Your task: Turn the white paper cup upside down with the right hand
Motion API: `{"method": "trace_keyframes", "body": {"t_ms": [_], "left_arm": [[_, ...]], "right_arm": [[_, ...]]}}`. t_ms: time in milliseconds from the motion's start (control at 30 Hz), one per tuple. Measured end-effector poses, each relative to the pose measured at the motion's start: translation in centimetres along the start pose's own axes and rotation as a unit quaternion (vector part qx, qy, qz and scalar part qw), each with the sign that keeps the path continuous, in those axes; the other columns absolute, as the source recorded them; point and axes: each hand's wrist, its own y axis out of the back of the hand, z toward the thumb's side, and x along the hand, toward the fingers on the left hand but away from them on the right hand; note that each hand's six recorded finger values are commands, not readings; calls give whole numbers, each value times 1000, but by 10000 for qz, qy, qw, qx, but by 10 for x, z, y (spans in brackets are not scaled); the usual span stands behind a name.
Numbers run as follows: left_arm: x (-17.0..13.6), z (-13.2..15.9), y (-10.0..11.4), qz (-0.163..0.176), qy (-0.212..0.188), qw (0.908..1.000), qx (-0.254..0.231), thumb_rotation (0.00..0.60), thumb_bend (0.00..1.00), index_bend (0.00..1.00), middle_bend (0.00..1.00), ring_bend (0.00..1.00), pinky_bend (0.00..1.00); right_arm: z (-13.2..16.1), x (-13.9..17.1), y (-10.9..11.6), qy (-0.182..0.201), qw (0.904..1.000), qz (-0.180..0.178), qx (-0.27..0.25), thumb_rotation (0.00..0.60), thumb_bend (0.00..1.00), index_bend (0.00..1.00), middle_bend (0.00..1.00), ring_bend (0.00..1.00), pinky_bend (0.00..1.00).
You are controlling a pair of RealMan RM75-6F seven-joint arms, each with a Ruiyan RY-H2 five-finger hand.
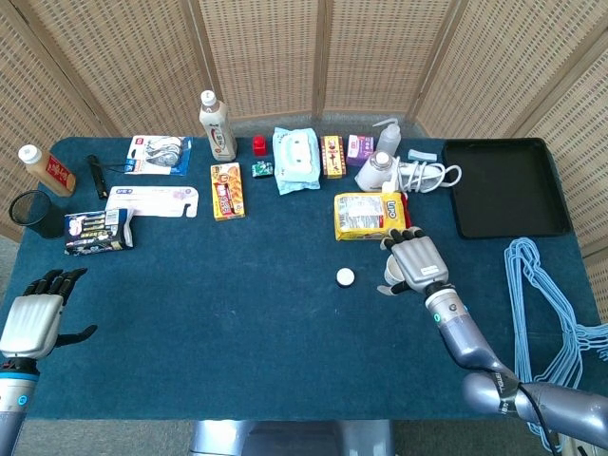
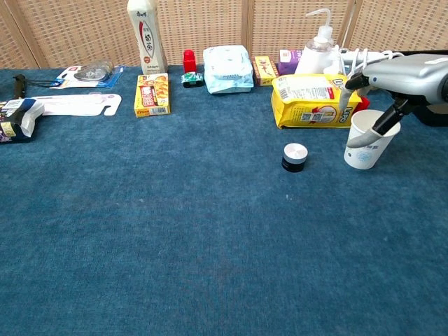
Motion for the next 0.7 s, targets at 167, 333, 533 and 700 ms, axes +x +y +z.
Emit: {"method": "trace_keyframes", "body": {"t_ms": [167, 333, 533, 700], "left_arm": [[0, 1, 1, 10, -16, 10000, -12, 423, 141, 143, 253, 153, 229], [-1, 4, 0, -24, -87, 10000, -28, 432, 141, 143, 253, 153, 229], [0, 6, 0, -37, -143, 9999, -43, 429, 140, 143, 253, 153, 229], [0, 8, 0, -40, -180, 9998, -53, 432, 142, 143, 253, 153, 229]], "right_arm": [[-4, -2, 0, -22, 10000, -41, 71, 400, 194, 324, 177, 208, 141], [-6, -7, -1, 14, 9996, -91, 248, 455, 198, 360, 187, 212, 142], [-8, -11, -1, 33, 9994, -159, 297, 464, 200, 411, 197, 227, 145], [-10, -12, -1, 47, 9993, -205, 297, 463, 199, 447, 211, 241, 146]]}}
